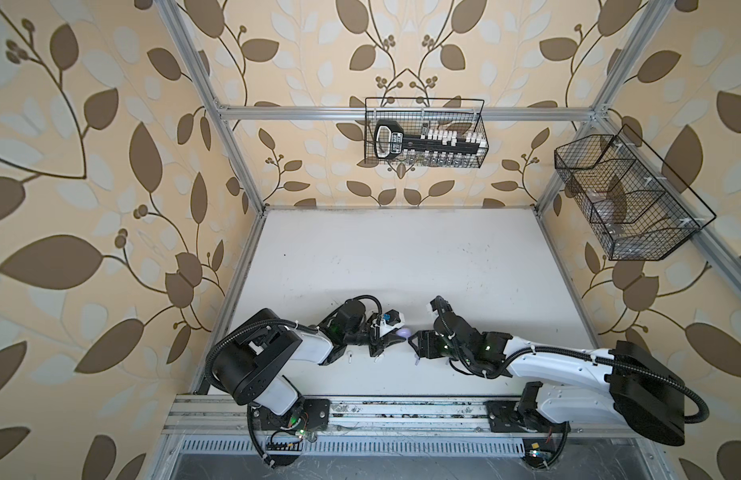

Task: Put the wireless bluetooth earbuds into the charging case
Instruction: 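Move the right gripper to the case lid and pinch the lid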

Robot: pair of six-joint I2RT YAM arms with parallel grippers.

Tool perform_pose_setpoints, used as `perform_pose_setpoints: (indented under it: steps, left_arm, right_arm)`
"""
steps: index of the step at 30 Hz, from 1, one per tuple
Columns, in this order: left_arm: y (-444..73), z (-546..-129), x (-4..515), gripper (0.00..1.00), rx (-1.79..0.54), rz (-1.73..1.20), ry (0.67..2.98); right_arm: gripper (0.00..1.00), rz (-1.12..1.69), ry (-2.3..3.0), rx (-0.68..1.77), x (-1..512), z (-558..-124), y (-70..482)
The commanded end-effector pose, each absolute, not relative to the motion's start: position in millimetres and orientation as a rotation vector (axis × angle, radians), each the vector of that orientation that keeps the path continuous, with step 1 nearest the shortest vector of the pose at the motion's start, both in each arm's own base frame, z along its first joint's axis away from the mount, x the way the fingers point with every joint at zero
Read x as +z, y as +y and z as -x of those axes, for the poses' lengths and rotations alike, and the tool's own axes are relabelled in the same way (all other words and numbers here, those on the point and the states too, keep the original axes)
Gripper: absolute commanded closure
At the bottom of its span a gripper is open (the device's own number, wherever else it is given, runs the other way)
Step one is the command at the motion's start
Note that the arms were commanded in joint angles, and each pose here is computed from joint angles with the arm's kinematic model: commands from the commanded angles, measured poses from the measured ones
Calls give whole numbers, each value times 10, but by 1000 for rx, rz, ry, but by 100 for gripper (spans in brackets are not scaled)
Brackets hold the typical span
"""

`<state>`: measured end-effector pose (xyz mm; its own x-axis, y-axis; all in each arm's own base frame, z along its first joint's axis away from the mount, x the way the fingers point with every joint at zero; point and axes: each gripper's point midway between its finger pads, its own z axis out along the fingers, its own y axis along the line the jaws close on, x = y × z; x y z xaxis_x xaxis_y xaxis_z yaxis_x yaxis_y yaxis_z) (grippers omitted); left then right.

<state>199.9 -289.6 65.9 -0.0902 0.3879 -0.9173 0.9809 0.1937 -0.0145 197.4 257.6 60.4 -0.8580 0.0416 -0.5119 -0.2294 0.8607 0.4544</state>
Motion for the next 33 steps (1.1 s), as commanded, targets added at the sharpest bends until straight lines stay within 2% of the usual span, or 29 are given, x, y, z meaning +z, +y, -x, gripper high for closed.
perform_pose_setpoints:
  steps: [1, 33]
  left_arm:
    - [-2941, -2024, 795, 99, -862, -1334, 1539]
    - [-2943, -2015, 788, 99, -858, -1344, 1532]
  right_arm:
    - [27, 124, 2498, 736, 678, -2038, 2660]
    - [28, 101, 2466, 732, 786, -2293, 2551]
